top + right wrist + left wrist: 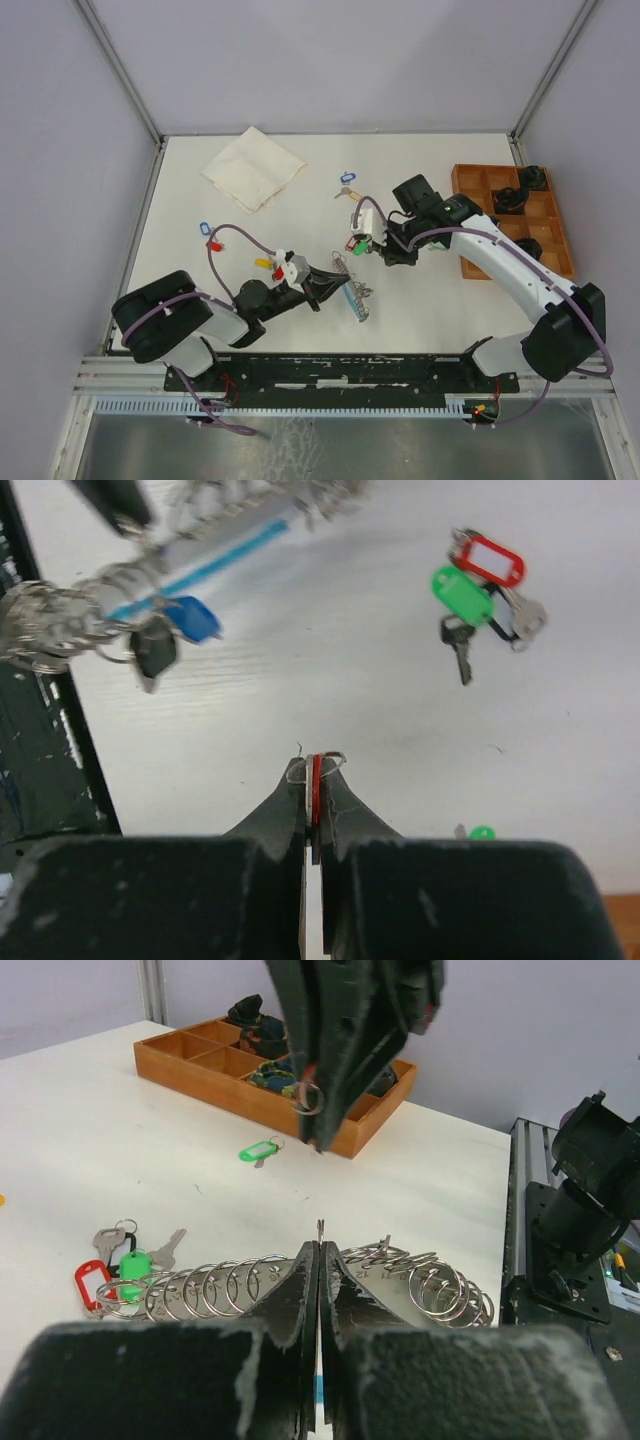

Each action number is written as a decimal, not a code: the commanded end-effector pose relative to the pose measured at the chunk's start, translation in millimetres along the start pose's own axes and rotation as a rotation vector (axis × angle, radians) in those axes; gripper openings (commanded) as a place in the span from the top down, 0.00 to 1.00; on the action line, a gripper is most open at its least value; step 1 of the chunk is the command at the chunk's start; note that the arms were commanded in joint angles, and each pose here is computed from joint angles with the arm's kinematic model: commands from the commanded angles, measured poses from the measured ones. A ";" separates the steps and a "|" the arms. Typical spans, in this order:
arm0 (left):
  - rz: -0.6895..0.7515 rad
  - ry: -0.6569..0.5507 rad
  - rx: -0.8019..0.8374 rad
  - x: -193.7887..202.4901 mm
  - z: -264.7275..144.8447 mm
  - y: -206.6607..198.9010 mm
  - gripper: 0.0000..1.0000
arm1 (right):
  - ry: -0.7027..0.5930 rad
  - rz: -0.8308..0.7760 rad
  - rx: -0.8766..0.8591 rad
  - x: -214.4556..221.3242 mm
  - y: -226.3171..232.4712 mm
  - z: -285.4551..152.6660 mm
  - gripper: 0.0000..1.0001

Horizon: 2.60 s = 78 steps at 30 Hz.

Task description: Remove the keys from the keyring

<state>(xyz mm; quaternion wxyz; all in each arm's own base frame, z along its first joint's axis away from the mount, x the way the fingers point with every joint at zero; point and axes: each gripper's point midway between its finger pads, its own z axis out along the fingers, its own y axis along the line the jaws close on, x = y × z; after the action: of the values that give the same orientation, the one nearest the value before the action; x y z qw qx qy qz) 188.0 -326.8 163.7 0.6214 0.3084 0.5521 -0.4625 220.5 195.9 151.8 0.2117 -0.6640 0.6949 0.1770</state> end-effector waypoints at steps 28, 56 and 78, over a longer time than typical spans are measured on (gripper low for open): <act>0.051 -0.081 -0.178 -94.0 -41.8 19.6 0.97 | 0.093 0.813 0.186 115.2 -184.4 49.9 0.91; 0.009 -0.090 -0.102 -91.6 -34.1 7.1 0.97 | -0.070 0.684 0.036 39.2 -144.7 37.1 0.53; -0.045 -0.004 0.139 -91.1 -9.3 -2.3 0.97 | -0.667 -0.213 -0.078 -40.4 15.8 -41.1 0.00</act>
<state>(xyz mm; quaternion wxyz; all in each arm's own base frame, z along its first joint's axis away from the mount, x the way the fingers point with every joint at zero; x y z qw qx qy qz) 193.0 -286.8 201.6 0.5876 0.3162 0.5882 -0.4569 203.9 203.4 205.9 0.3956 -0.5967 0.5726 0.3995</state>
